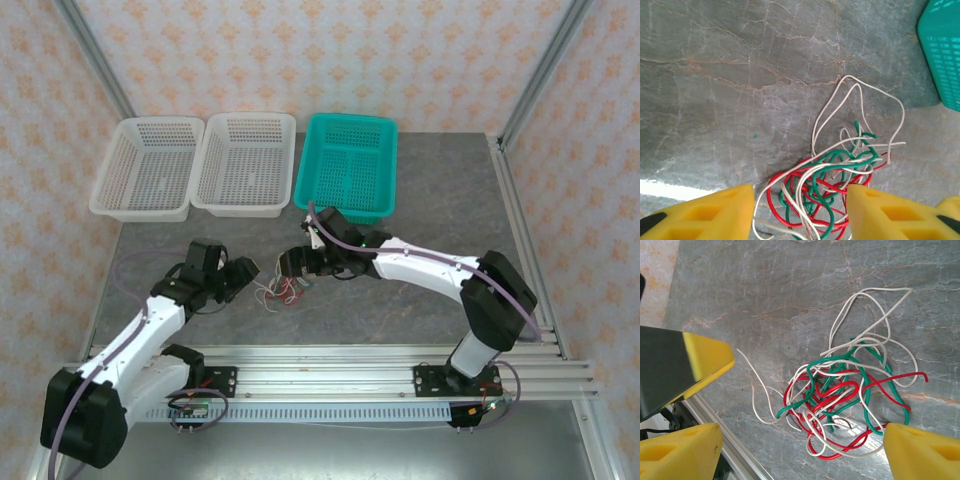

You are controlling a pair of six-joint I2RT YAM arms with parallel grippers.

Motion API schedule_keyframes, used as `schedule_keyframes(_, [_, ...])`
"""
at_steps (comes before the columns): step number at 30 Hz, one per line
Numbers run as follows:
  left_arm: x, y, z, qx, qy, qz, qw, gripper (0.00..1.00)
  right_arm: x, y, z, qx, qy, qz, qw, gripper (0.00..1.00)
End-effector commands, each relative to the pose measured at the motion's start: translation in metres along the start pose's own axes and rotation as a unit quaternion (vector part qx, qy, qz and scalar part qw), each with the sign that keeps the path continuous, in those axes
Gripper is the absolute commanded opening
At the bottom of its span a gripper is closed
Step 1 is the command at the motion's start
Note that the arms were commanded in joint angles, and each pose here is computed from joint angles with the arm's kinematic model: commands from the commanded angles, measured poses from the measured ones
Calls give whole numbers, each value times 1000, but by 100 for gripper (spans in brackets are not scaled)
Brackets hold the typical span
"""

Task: Untangle the cables

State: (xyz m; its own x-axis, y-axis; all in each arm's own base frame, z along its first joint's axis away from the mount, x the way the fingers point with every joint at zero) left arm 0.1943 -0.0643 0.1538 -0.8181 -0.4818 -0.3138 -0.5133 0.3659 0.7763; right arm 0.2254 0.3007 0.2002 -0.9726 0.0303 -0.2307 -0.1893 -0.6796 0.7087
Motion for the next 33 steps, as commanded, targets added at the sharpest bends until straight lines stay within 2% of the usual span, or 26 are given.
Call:
schedule_keyframes(1, [-4,-10,0,11,1,-11,1000,48,-5,5,8,1,9,-3,1000,84])
schedule_keyframes(4, [-4,-20,4,-4,7,-5,1000,32,-6,10,11,-2,14,-9,1000,84])
schedule_keyframes(8, [-4,-24,5,2,12,-8,1000,0,-6,21,11,3,32,-41,999,84])
schedule_keyframes(12, [-5,-10,-3,31,-24,-28,999,0,1,31,17,8,136,-123,983,84])
schedule_keyframes(14, [-7,1,-8,48,-52,-45,996,0,15,27,27,0,253,-163,954,84])
schedule_keyframes(15, [-7,8,-11,54,-66,-54,995,0,25,21,32,-10,325,-173,930,87])
schedule_keyframes(18, [-8,23,-15,58,-88,-75,992,0,47,-4,39,-30,468,-171,867,94])
schedule_keyframes(20, [-8,28,-16,63,-92,-84,990,0,49,-22,43,-27,499,-154,853,95])
schedule_keyframes(23, [-6,33,-18,76,-92,-88,989,0,40,-54,45,-1,486,-145,862,86])
schedule_keyframes(24, [-6,34,-18,81,-91,-89,989,0,37,-65,45,6,474,-148,868,80])
schedule_keyframes(26, [-5,35,-19,91,-90,-93,987,0,34,-86,40,7,456,-157,876,61])
schedule_keyframes(29, [-7,44,-24,104,-93,-111,984,0,38,-111,24,12,442,-155,884,47])
schedule_keyframes(33, [-22,68,-33,84,-112,-185,973,0,46,-123,-2,49,408,-133,902,40])
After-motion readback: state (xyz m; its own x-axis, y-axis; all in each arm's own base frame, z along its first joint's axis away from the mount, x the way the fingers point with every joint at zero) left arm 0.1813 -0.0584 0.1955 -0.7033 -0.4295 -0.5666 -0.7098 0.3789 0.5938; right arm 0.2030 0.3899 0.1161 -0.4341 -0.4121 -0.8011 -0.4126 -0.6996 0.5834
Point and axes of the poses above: each hand's point on the last joint's axis, 136 mm out from that joint toward the fingers, its own y axis back along the fingers, its own z axis along the line the jaws close on, x = y × z, the point moved 10 cm from there along y, back along the fingers, and after that the axes turned 15 degrees about -y, right-handed, at the moved point
